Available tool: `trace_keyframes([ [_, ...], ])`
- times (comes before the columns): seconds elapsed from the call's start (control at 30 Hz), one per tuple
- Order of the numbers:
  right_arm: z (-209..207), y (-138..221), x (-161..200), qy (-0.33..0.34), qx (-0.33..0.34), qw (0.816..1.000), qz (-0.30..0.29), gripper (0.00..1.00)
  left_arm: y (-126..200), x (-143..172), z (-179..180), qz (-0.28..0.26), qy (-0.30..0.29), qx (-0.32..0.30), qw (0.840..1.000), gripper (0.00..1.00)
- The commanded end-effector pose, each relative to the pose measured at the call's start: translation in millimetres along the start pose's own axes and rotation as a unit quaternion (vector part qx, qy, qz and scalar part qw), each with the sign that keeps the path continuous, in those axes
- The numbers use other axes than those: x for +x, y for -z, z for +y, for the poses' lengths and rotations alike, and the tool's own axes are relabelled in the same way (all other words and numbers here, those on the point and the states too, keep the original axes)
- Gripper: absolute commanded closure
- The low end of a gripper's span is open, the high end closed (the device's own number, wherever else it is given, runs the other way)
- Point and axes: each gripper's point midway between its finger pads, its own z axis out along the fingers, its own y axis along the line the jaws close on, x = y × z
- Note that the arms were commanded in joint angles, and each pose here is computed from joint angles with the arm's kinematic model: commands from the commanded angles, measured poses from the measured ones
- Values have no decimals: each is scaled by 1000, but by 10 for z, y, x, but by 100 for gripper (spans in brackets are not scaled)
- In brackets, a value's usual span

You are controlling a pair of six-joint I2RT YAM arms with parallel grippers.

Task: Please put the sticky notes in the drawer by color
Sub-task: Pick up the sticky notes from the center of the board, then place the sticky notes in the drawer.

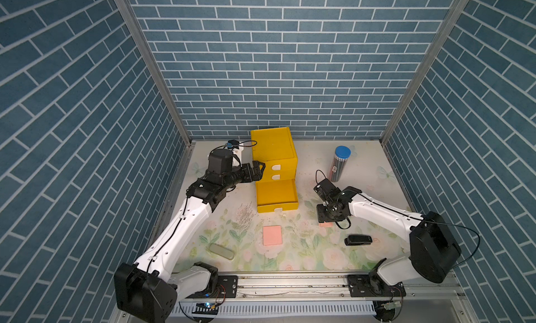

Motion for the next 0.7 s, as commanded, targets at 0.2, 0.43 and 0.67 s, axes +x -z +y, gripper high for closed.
trace_keyframes([
  [0.2,726,464,-684,46,-75,994,-70,48,120,391,66,39,18,10,999,0],
  [0.43,1252,267,-1073,79,-115,985,-106,47,389,705,165,66,18,-11,998,0],
  [0.67,1430,3,-1242,95,-108,983,-118,46,503,1294,175,147,28,3,989,0],
])
